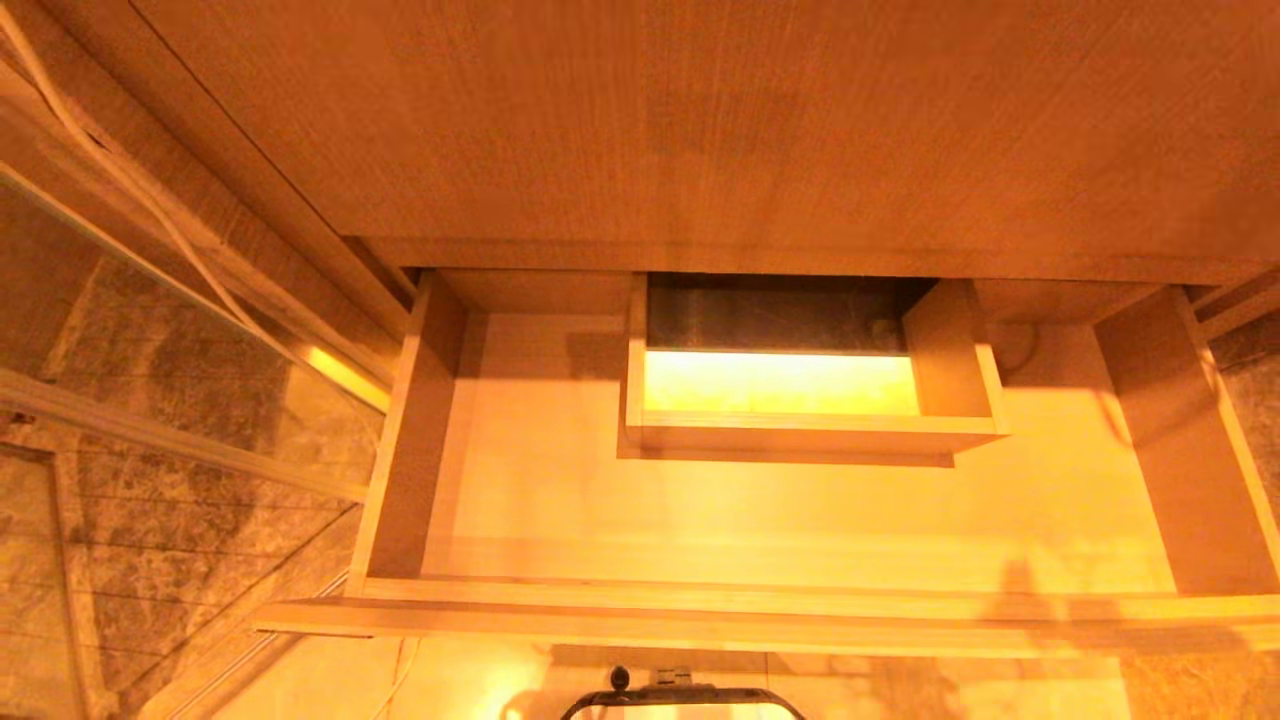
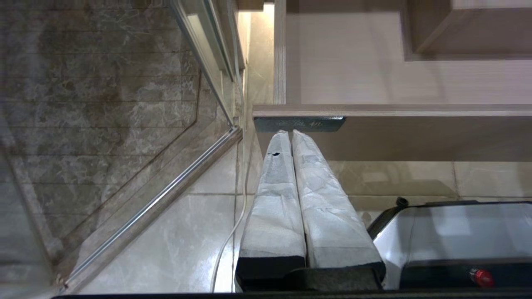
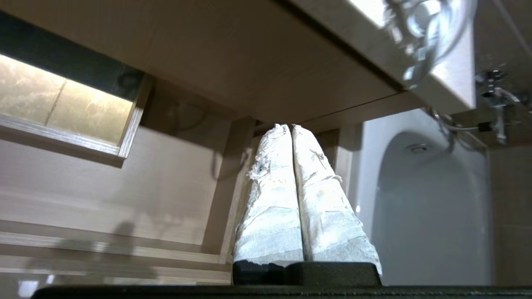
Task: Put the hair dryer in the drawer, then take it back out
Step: Pick up the hairdryer
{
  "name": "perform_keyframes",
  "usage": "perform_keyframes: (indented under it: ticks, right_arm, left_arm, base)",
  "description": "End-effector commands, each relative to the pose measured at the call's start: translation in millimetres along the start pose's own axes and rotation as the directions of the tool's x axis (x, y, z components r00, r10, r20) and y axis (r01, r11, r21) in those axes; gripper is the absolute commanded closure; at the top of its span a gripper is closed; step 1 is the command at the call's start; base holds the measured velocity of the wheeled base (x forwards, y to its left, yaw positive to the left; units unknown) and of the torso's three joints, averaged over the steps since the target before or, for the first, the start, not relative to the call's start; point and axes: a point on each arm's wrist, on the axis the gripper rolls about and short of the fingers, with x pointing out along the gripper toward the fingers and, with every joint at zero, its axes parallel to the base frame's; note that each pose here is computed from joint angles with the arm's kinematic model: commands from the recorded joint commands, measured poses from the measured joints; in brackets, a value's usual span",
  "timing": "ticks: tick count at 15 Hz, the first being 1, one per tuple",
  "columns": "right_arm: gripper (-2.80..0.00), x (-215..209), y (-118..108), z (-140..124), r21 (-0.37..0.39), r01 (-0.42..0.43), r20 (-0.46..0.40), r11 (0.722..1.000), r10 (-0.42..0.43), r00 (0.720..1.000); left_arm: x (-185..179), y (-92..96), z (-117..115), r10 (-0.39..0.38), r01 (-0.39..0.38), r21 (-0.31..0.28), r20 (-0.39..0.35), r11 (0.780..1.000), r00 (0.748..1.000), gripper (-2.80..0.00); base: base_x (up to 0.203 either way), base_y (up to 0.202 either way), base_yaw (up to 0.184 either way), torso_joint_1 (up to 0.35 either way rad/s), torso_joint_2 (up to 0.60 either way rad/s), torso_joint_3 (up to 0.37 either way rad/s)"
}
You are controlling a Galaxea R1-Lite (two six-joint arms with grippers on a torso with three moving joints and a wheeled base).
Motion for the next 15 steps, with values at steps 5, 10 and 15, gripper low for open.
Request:
perform_keyframes:
  ticks: [5, 10, 15]
  right_arm:
    - [0.0, -3, -1, -1, -0.001, 0.004, 0.007, 1.0, -0.004, 1.0]
    - [0.0, 5, 5, -5, -0.008, -0.011, -0.035, 1.0, 0.011, 0.999]
    - [0.0, 10, 8, -7, -0.008, -0.016, -0.044, 1.0, 0.015, 0.999]
  left_arm:
    - [0, 0.0, 0, 0.0, 0.0, 0.0, -0.002, 1.0, 1.0, 0.0]
    - [0, 0.0, 0, 0.0, 0.0, 0.0, -0.002, 1.0, 1.0, 0.0]
    - [0, 0.0, 0, 0.0, 0.0, 0.0, -0.002, 1.0, 1.0, 0.0]
  base:
    - [0.0, 0.0, 0.0, 0.165, -0.46, -0.21]
    - [0.0, 0.0, 0.0, 0.339, -0.49, -0.215]
    - [0.0, 0.0, 0.0, 0.09, -0.1, -0.047]
